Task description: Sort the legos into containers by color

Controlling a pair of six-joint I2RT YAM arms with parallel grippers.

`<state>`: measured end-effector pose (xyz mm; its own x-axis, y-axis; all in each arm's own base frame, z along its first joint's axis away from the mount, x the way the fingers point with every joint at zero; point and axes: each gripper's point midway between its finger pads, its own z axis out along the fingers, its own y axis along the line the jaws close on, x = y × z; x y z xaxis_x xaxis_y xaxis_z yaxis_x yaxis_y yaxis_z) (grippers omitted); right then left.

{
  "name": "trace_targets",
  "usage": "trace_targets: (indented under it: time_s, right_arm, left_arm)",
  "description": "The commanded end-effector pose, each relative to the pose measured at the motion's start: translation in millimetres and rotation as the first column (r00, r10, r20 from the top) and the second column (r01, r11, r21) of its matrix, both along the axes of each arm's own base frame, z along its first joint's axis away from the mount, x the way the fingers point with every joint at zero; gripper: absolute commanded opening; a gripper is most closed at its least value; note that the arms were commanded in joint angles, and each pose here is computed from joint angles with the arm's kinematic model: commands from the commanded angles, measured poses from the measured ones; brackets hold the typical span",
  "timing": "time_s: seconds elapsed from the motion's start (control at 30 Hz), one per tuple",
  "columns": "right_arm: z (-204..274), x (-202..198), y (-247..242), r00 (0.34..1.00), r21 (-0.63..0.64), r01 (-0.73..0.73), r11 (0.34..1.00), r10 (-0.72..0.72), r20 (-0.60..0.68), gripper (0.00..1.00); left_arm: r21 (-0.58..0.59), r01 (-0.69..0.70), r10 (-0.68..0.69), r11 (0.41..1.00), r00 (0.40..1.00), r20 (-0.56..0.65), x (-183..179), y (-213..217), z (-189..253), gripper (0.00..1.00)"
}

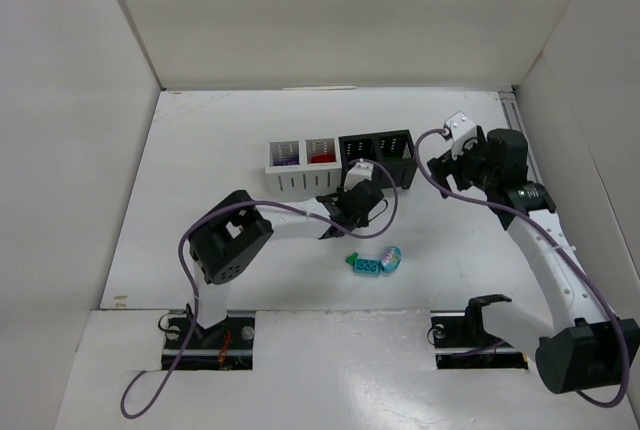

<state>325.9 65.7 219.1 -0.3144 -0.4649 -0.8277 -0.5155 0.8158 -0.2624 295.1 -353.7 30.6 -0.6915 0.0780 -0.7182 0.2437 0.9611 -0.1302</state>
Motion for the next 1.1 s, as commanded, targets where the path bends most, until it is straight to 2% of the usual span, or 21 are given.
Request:
trace_targets:
  time_s: [0.0,0.2,0.23,0.27,0.33,0.37,0.43,0.5,0.57,0.63,0.67,0.73,0.77,0.87,0.93,0.97,1.07]
  right_arm:
    - [10,-6,-13,0.998,-0.016,0.044,0.999,-0.044,0.039,0.92]
    - [-1,-25,-49,0.966,-0.039,0.258,0.965,-0.257,0.027,0.94]
    - [-2,-28,-51,0.962,-0.036,0.273,0.961,-0.272,0.031,0.94]
    - [-5,-33,-51,0.961,-0.027,0.277,0.960,-0.276,0.032,0.94]
    - [-3,-36,-54,0.954,-0.020,0.299,0.954,-0.297,0.044,0.94]
    - [-5,-38,-55,0.954,-0.020,0.299,0.954,-0.298,0.042,0.94]
    - [-3,-41,-55,0.953,-0.015,0.299,0.954,-0.298,0.055,0.94]
    - [-7,-42,-56,0.953,-0.015,0.300,0.954,-0.299,0.045,0.95]
    - [-7,-42,-54,0.956,-0.009,0.289,0.957,-0.289,0.043,0.95]
    - [-13,-43,-54,0.957,-0.014,0.289,0.957,-0.289,0.032,0.95]
    - [-13,-43,-54,0.957,-0.014,0.289,0.957,-0.289,0.032,0.95]
    - [-17,-44,-54,0.957,-0.018,0.289,0.957,-0.289,0.022,0.95]
    - [-22,-45,-54,0.957,-0.022,0.289,0.957,-0.289,0.012,0.95]
    - [-24,-45,-54,0.959,-0.032,0.284,0.958,-0.284,0.006,0.96]
    - [-29,-46,-54,0.959,-0.036,0.284,0.958,-0.284,-0.003,0.96]
    - [-31,-45,-56,0.956,-0.043,0.291,0.956,-0.292,-0.009,0.96]
    - [-31,-45,-56,0.956,-0.043,0.291,0.956,-0.292,-0.009,0.96]
  left_arm:
    - [-0.063,0.033,-0.029,0.997,0.997,0.069,-3,-18,56,0.12]
    - [-0.189,0.115,-0.072,0.975,0.972,0.224,-5,-23,161,0.12]
    - [-0.190,0.125,-0.078,0.974,0.968,0.240,-3,-25,169,0.12]
    - [-0.224,0.139,-0.073,0.965,0.957,0.279,1,-31,196,0.12]
    - [-0.199,0.158,-0.094,0.967,0.949,0.300,6,-37,207,0.12]
    - [-0.230,0.166,-0.089,0.959,0.945,0.314,13,-43,225,0.12]
    - [-0.231,0.225,-0.150,0.946,0.941,0.303,21,-59,223,0.12]
    - [-0.268,0.234,-0.145,0.934,0.938,0.316,38,-67,239,0.12]
    - [-0.262,0.241,-0.153,0.934,0.937,0.314,50,-78,231,0.12]
    - [-0.267,0.264,-0.157,0.927,0.918,0.364,61,-92,251,0.12]
    - [-0.249,0.268,-0.175,0.931,0.924,0.340,65,-100,236,0.12]
    - [-0.258,0.269,-0.164,0.928,0.916,0.366,78,-109,251,0.12]
    - [-0.229,0.253,-0.168,0.940,0.927,0.334,88,-111,231,0.12]
    - [-0.253,0.236,-0.145,0.938,0.932,0.332,100,-119,235,0.12]
    - [-0.242,0.233,-0.149,0.942,0.936,0.319,101,-121,224,0.15]
    - [-0.242,0.233,-0.149,0.942,0.936,0.319,101,-121,224,0.22]
    - [-0.227,0.213,-0.137,0.950,0.941,0.309,107,-116,217,0.23]
